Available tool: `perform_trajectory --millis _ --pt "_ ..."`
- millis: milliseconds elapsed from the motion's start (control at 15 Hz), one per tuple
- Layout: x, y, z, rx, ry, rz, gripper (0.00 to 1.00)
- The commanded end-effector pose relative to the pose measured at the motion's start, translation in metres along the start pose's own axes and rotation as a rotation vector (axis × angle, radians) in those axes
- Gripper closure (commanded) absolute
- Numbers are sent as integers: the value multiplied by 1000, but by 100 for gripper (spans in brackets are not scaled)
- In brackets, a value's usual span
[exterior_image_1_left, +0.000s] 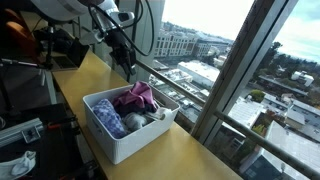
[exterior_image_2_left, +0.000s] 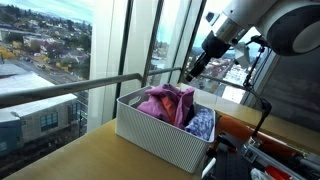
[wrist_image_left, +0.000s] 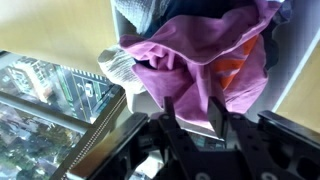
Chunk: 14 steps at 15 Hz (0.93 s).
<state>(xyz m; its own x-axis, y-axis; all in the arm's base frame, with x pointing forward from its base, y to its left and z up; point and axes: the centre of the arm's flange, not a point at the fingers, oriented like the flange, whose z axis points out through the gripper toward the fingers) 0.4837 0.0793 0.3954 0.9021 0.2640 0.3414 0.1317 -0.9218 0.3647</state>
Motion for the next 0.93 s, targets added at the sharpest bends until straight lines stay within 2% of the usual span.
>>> perform_trajectory --millis 0,67,133,533,667,867 --pt "20 3 25 -8 13 -5 89" --pt "24 5 30 -5 11 -4 98" --pt "30 6 36 -1 7 0 100" --pt "55 7 98 10 -43 4 100" --pt "55 9 132 26 -74 11 100" --pt "42 -4 211 86 -165 22 100"
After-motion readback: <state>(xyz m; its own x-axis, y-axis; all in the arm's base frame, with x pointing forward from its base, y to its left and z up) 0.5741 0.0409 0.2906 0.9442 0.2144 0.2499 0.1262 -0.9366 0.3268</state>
